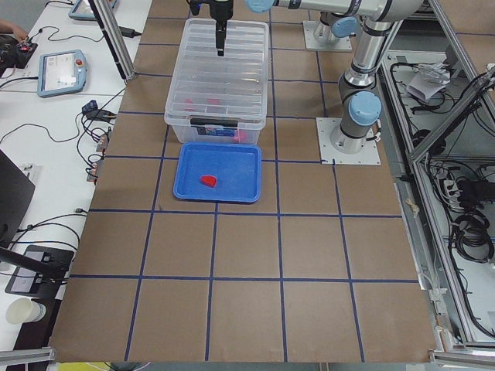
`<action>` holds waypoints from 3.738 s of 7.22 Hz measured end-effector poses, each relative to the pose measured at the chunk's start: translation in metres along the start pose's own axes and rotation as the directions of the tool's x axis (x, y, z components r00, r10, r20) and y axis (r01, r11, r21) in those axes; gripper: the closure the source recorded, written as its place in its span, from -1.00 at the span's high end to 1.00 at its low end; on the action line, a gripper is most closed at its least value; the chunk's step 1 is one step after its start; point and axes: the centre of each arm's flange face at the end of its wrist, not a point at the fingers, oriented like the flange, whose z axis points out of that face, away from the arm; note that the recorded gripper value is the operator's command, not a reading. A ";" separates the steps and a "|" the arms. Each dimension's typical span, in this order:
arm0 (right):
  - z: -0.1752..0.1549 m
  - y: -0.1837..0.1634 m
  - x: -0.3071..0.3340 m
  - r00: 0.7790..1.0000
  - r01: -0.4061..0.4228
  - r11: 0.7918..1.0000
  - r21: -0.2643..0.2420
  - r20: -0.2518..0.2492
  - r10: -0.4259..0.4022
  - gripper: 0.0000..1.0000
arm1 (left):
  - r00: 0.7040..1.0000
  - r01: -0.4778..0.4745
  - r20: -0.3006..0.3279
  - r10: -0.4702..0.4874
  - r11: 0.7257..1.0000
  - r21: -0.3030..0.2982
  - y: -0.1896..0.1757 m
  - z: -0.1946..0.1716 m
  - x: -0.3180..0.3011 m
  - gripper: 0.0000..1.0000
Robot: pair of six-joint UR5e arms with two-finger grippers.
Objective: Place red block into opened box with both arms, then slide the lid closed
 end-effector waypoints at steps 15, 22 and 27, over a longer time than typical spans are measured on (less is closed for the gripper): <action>0.070 -0.017 0.067 0.982 -0.063 0.997 -0.041 -0.183 0.054 1.00 | 0.995 -0.095 0.010 0.096 0.993 -0.074 -0.009 0.032 -0.119 1.00; 0.067 -0.035 0.137 0.975 -0.137 0.990 -0.042 -0.183 0.127 1.00 | 0.936 -0.345 -0.068 0.346 0.938 0.026 -0.012 0.185 -0.335 1.00; 0.064 -0.044 0.190 0.973 -0.156 0.987 -0.048 -0.182 0.145 1.00 | 0.938 -0.336 -0.089 0.336 0.942 0.015 -0.029 0.294 -0.364 1.00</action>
